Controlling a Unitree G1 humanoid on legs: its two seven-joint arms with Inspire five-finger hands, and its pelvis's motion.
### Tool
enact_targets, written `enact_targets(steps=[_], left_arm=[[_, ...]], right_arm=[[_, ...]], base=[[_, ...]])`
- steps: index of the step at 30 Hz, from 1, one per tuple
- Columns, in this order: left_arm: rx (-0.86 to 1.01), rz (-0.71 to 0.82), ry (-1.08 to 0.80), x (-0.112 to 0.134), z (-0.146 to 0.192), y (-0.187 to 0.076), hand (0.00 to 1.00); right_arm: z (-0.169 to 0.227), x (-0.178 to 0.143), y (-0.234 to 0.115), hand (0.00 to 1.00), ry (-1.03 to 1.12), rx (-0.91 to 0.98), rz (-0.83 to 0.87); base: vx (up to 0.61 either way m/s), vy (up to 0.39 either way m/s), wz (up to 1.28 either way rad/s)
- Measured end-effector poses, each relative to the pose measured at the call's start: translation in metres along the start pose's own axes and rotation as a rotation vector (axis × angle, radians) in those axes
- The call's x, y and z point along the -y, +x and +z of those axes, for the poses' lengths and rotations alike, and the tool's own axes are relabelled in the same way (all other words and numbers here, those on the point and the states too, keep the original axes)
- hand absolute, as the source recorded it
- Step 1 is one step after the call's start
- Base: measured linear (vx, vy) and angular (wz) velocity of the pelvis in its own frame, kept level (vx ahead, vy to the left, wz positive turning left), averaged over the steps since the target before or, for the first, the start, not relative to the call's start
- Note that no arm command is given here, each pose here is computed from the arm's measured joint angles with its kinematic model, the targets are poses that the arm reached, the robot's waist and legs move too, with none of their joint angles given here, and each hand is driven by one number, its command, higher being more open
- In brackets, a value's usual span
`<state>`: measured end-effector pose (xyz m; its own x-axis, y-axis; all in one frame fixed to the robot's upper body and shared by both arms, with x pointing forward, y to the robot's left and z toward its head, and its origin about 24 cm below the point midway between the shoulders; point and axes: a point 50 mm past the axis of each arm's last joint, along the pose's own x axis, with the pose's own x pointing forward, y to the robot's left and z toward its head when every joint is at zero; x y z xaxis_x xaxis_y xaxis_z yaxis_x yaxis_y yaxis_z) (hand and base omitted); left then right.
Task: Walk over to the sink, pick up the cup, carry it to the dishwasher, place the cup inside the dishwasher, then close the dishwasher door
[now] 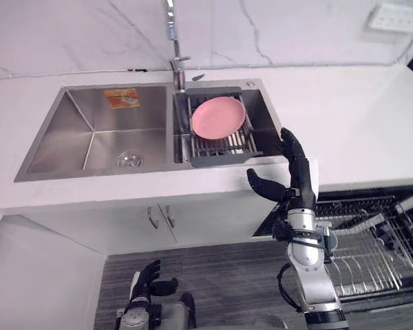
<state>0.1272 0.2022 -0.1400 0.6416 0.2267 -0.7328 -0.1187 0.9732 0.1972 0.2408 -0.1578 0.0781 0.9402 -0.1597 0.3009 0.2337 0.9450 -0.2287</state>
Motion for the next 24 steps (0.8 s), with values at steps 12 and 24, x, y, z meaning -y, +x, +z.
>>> enact_targets(steps=[12,24], left_arm=[[-0.012,-0.051,0.053,0.015,-0.003,-0.001,0.9],[-0.078,-0.133,0.053,0.02,0.0,0.002,0.9]], right_arm=[[0.0,0.023,-0.012,0.9,-0.06,0.0,-0.048],[0.01,0.019,-0.007,0.9,-0.131,0.058,-0.044]], base=[[0.34,-0.063,0.33],[0.06,0.058,-0.07]])
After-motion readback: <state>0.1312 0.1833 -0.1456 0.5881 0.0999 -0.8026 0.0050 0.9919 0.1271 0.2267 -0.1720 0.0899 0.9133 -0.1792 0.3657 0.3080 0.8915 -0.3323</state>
